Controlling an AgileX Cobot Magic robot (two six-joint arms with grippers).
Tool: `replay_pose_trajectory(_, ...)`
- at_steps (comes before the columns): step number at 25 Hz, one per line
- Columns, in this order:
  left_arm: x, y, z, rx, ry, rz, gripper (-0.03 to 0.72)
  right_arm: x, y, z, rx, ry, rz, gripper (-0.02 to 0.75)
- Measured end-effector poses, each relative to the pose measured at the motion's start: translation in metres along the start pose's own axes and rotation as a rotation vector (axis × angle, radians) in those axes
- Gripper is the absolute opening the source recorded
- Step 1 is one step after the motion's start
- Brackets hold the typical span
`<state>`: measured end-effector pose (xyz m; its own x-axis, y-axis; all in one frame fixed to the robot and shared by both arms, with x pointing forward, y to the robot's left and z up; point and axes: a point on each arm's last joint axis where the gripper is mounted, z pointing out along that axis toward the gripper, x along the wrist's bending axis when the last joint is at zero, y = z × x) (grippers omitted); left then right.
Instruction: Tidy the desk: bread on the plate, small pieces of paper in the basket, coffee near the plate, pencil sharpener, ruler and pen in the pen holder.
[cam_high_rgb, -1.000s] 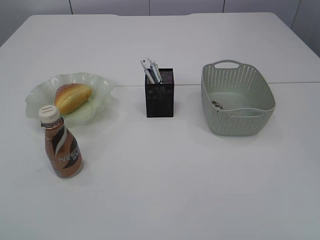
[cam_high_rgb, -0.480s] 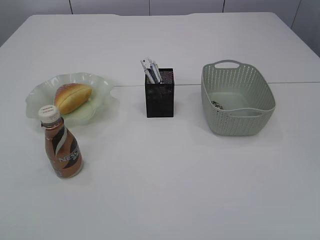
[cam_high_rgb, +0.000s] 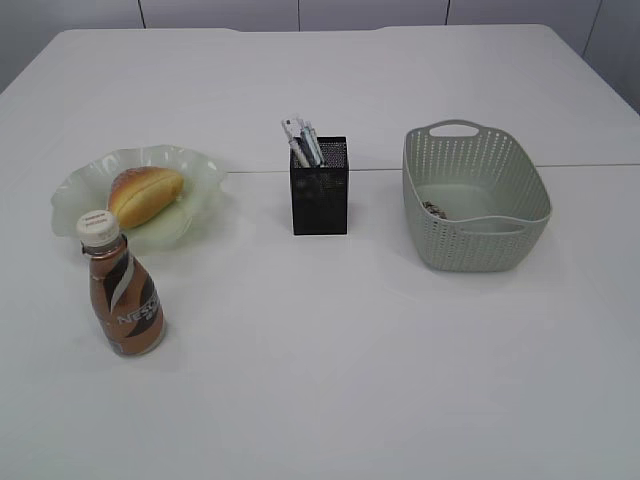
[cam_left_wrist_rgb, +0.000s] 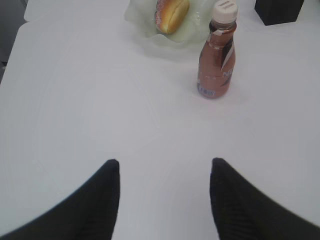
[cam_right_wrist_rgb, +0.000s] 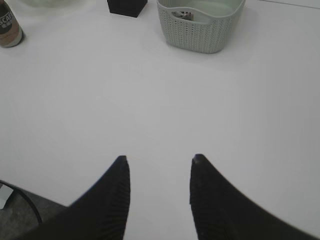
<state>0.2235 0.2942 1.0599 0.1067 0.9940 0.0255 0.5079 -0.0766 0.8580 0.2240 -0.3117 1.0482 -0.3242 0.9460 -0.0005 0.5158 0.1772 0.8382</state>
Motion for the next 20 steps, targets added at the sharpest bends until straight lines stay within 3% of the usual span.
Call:
replay_pose_trajectory(16, 0.0009, 0.0004, 0.008, -0.035, 0.005, -0.003, 0.377, 0.0007, -0.0005, 0.008, -0.02, 0.003, 0.0, 0.296)
replay_pose_trajectory(20, 0.0004, 0.0004, 0.008, -0.035, 0.0, -0.005, 0.364, 0.0014, -0.0007, 0.0077, -0.02, -0.051, 0.034, 0.296)
